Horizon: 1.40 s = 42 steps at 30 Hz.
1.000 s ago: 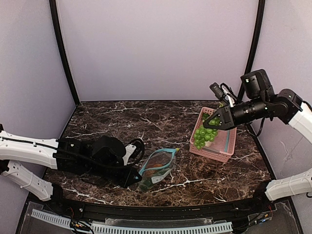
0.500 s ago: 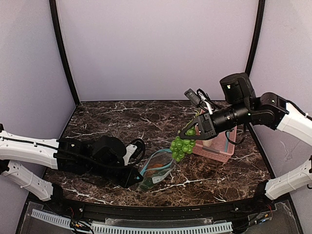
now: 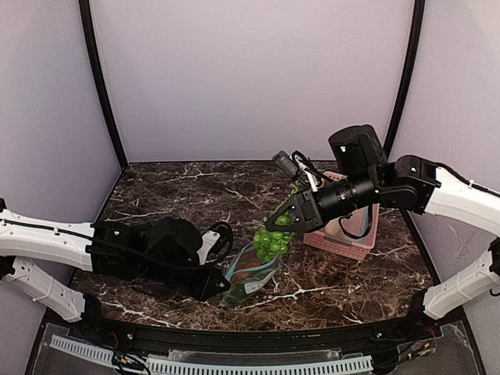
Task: Place the food in the zip-top bag and seal the zipper
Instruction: Place the fake fruit in the zipper food storage bag.
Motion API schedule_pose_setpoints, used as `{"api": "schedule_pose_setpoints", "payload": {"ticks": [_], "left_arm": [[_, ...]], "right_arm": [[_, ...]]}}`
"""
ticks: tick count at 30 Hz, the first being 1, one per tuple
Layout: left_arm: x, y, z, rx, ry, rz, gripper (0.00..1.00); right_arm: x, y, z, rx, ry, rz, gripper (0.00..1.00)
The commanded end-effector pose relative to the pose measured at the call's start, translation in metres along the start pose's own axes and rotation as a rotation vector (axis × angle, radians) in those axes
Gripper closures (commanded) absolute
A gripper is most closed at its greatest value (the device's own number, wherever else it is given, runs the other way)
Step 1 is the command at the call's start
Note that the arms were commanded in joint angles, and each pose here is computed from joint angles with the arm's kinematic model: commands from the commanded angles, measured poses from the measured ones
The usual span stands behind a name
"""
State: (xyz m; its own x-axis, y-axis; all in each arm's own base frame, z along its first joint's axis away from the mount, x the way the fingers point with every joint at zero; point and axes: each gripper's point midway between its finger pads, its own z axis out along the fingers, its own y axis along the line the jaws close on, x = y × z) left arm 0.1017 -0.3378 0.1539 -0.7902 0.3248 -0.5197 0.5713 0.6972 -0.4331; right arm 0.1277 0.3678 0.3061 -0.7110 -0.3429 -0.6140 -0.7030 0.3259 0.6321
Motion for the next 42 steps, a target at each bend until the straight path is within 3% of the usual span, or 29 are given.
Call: {"api": "schedule_pose_setpoints", "payload": {"ticks": [1,19,33,42], "left_arm": [[-0.001,0.0,0.0,0.006,-0.003,0.001,0.99],[0.002,-0.001,0.005,0.015,0.012,-0.004,0.99],[0.003,0.0,0.009,0.008,0.021,-0.001,0.99],[0.002,0.002,0.011,0.0,0.013,-0.011,0.99]], "right_arm": [[0.002,-0.005,0.011,-0.002,-0.005,0.001,1.0],[0.018,-0.048,0.056,0.089,0.081,0.091,1.0],[0.013,-0.083,0.064,0.247,-0.043,0.202,1.0],[0.018,-0.087,0.065,0.396,-0.134,0.174,1.0]]}}
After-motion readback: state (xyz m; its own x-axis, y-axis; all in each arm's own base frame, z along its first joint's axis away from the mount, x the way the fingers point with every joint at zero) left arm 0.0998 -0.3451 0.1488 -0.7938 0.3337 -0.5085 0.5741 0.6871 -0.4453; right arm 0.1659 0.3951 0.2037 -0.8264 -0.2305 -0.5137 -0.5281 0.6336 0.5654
